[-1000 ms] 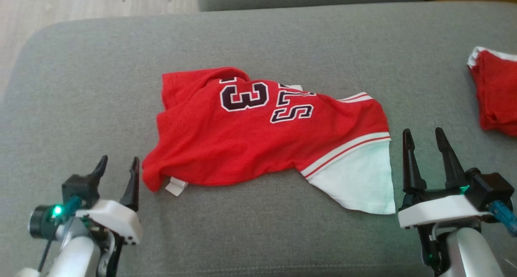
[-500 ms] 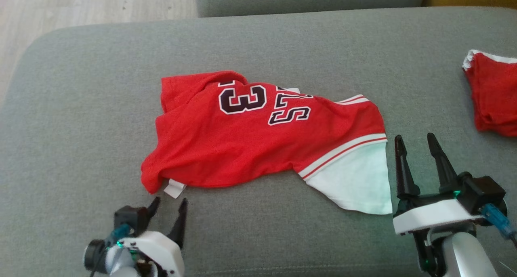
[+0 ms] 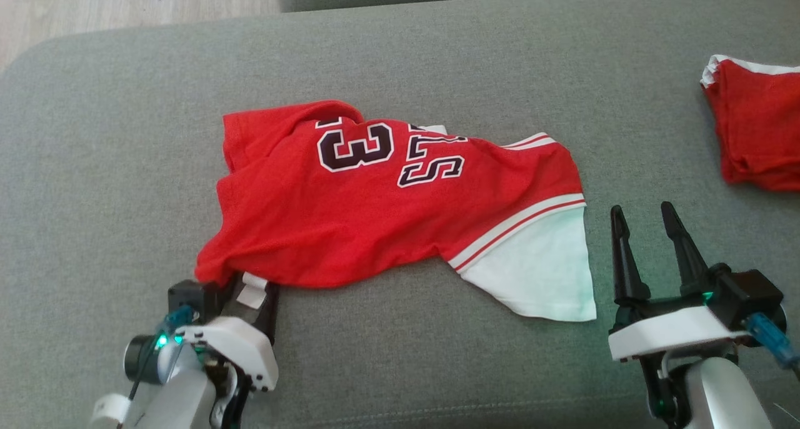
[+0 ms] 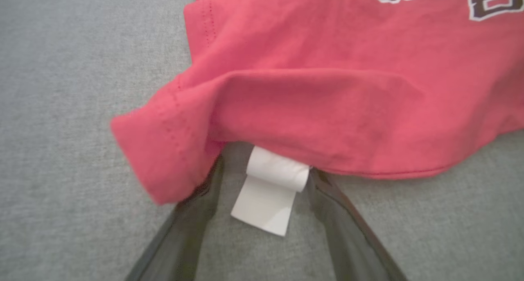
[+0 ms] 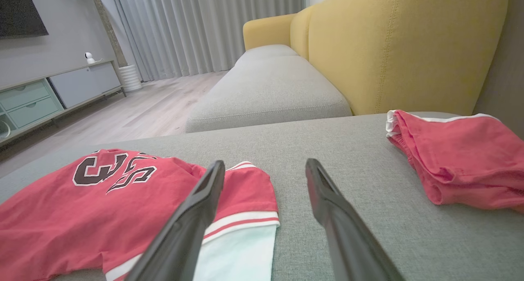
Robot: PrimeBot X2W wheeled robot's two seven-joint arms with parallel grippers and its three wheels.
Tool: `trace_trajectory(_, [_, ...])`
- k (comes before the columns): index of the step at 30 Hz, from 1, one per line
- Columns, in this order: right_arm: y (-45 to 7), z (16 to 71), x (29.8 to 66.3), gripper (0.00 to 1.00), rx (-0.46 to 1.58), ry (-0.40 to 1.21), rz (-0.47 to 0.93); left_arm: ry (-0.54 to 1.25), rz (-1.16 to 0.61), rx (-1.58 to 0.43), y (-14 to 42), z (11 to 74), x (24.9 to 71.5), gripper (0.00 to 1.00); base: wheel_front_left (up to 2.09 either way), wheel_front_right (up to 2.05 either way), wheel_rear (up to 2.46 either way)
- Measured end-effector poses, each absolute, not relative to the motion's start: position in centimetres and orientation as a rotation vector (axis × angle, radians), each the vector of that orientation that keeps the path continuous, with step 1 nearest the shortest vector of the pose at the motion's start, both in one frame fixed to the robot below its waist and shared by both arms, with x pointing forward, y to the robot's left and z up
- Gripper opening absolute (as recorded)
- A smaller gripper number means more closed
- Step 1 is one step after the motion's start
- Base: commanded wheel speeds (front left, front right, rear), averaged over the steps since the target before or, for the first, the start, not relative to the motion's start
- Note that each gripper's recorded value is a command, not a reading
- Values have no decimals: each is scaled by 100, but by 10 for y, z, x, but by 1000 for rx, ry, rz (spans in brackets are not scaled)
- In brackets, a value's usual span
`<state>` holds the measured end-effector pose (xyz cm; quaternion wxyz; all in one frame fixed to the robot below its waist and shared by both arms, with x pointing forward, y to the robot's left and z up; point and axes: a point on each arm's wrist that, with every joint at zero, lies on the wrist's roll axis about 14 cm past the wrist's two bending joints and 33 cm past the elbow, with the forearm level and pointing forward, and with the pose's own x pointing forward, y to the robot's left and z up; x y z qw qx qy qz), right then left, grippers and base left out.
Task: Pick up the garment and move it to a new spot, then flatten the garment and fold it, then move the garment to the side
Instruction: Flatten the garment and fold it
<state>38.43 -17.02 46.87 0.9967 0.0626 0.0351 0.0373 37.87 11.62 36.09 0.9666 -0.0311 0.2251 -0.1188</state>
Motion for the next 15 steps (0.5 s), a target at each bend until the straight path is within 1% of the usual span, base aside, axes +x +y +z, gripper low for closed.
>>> trace_trajectory(1, [-170, 468, 384, 100, 125, 72, 74, 453, -243, -64, 116, 361, 380, 46, 0, 0, 0])
trace_trajectory(2, [-170, 468, 385, 100, 125, 73, 74, 449, -244, -65, 116, 362, 382, 25, 0, 0, 0])
trace_trajectory(3, [-170, 467, 385, 100, 126, 74, 75, 450, -244, -65, 116, 362, 383, 0, 0, 0, 0])
trace_trajectory(11, [-166, 466, 389, 100, 128, 76, 86, 404, -253, -62, 117, 372, 384, 0, 0, 0, 0])
trace_trajectory(15, [-161, 468, 393, 100, 135, 67, 101, 368, -272, -58, 116, 381, 373, 0, 0, 0, 0])
